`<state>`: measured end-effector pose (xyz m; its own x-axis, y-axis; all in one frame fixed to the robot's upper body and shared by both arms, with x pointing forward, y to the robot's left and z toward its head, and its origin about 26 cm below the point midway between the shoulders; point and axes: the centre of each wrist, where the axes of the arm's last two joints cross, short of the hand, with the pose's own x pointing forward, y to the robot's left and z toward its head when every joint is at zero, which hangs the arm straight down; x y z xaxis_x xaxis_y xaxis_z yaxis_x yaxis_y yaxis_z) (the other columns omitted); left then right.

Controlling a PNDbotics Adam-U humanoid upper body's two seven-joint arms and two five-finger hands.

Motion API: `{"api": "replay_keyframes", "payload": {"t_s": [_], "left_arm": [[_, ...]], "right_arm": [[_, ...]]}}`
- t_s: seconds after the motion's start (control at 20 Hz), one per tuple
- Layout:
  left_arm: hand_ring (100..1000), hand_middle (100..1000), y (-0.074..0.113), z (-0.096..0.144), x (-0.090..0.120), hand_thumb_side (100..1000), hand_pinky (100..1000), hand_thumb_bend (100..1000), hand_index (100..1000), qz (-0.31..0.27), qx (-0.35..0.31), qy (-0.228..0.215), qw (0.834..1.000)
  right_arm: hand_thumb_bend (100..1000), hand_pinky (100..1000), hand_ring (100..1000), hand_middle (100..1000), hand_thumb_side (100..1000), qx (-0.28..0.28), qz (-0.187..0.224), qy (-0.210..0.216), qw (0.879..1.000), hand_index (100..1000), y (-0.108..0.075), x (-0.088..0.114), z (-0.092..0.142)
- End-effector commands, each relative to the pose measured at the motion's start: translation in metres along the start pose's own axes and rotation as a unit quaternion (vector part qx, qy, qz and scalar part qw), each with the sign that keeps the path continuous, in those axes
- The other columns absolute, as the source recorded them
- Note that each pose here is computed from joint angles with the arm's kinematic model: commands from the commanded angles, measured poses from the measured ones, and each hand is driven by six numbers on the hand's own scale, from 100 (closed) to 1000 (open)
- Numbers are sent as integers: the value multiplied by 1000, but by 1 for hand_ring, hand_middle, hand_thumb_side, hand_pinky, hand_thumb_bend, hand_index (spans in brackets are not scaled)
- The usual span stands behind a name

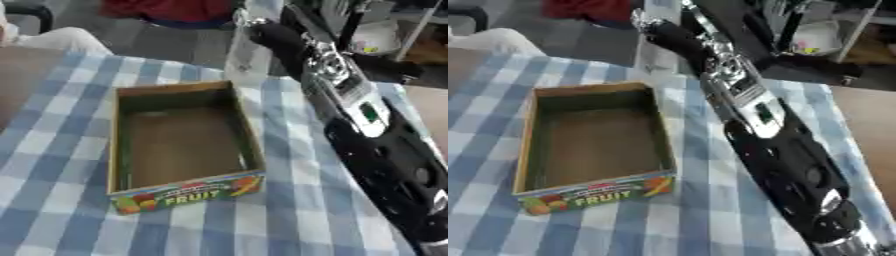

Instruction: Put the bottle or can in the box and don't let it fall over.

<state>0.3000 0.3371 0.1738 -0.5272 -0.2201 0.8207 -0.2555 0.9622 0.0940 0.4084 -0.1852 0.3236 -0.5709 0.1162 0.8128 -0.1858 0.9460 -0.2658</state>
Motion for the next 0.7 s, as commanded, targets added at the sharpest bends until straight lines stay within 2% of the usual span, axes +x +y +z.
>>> {"api": "replay_keyframes", "payload": {"t_s": [0.05,0.3,0.5,0.55,0.6,0.65,0.7], "left_arm": [[482,577,5,-7,13,446,984,675,771,-13,3,-26,1000],[482,577,5,-7,13,446,984,678,771,-11,7,-28,1000],[482,577,7,-7,14,445,983,679,771,-12,17,-28,999],[482,575,7,-7,14,445,983,680,771,-12,19,-27,999],[482,576,7,-7,13,445,983,680,771,-12,20,-26,999],[481,575,7,-7,13,444,983,680,771,-13,20,-26,999],[481,575,7,-7,13,444,983,681,771,-13,21,-25,999]], "right_arm": [[100,845,973,890,282,-12,15,-11,1000,117,2,3,-5],[100,844,971,889,286,-16,24,-7,1000,133,13,-9,-7],[100,840,967,890,251,-21,36,-6,999,170,24,-16,-7],[100,838,968,897,199,-22,39,-6,999,220,25,-17,-7],[100,838,968,898,193,-22,42,-6,999,227,27,-18,-7],[100,839,972,905,146,-20,45,-7,999,292,29,-19,-7],[100,838,972,906,145,-16,48,-9,999,314,30,-19,-6]]}}
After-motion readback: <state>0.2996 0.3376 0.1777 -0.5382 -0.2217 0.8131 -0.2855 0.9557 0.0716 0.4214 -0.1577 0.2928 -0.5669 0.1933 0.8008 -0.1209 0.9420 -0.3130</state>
